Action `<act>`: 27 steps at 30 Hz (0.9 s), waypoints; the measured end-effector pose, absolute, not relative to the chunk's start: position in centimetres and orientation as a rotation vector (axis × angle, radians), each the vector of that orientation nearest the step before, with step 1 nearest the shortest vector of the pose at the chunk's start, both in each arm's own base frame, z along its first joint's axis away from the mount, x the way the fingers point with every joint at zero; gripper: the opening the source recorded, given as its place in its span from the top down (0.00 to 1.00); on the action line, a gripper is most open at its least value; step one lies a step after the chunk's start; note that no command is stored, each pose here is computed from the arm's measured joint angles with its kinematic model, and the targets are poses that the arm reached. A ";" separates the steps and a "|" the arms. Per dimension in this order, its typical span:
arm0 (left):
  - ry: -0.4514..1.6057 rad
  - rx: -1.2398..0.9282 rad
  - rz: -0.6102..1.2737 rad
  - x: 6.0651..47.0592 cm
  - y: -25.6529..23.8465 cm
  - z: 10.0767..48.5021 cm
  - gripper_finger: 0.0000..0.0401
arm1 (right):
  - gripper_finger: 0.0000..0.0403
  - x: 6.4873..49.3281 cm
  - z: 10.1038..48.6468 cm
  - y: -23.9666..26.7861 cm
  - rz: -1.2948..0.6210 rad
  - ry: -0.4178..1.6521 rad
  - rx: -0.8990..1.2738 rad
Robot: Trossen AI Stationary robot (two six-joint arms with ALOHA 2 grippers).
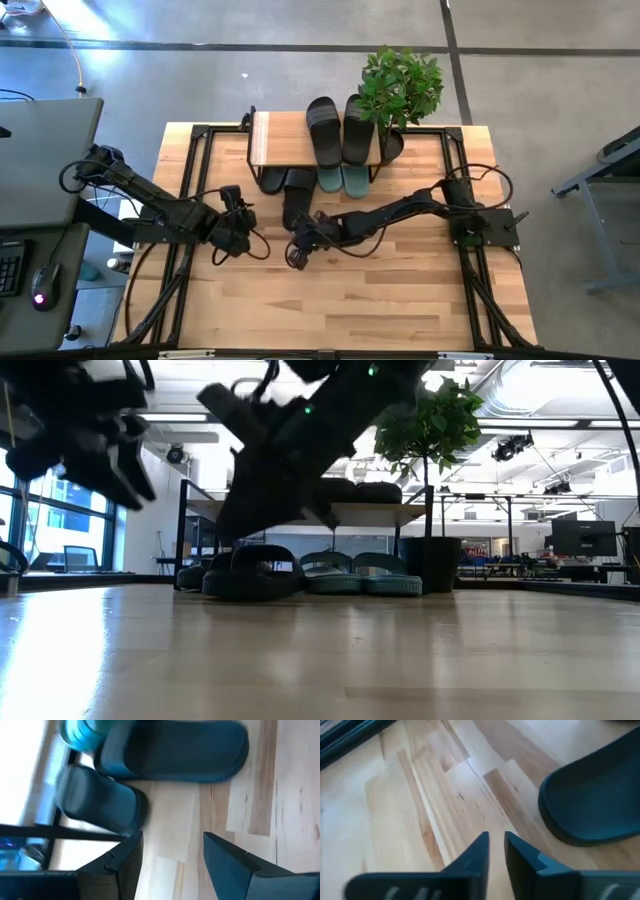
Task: Pick and place slides into the shelf
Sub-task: Put the black slipper under the shelf
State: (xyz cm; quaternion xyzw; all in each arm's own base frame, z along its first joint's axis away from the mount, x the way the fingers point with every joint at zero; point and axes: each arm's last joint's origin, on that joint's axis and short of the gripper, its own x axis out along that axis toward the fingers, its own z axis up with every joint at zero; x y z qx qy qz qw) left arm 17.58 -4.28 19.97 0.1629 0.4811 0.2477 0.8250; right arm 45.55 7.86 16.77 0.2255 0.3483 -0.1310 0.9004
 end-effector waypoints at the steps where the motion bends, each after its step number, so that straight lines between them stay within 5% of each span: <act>1: 1.027 0.332 0.527 17.5 -4.1 19.5 0.52 | 0.85 45.4 17.0 8.0 -0.288 0.723 0.444; 10: 1.013 0.276 0.587 17.7 -2.7 17.9 0.52 | 0.69 44.5 15.7 7.5 -0.306 0.854 0.172; 27: 0.999 0.256 0.608 17.9 -2.3 18.0 0.52 | 0.66 45.1 15.9 5.6 -0.108 0.881 -0.174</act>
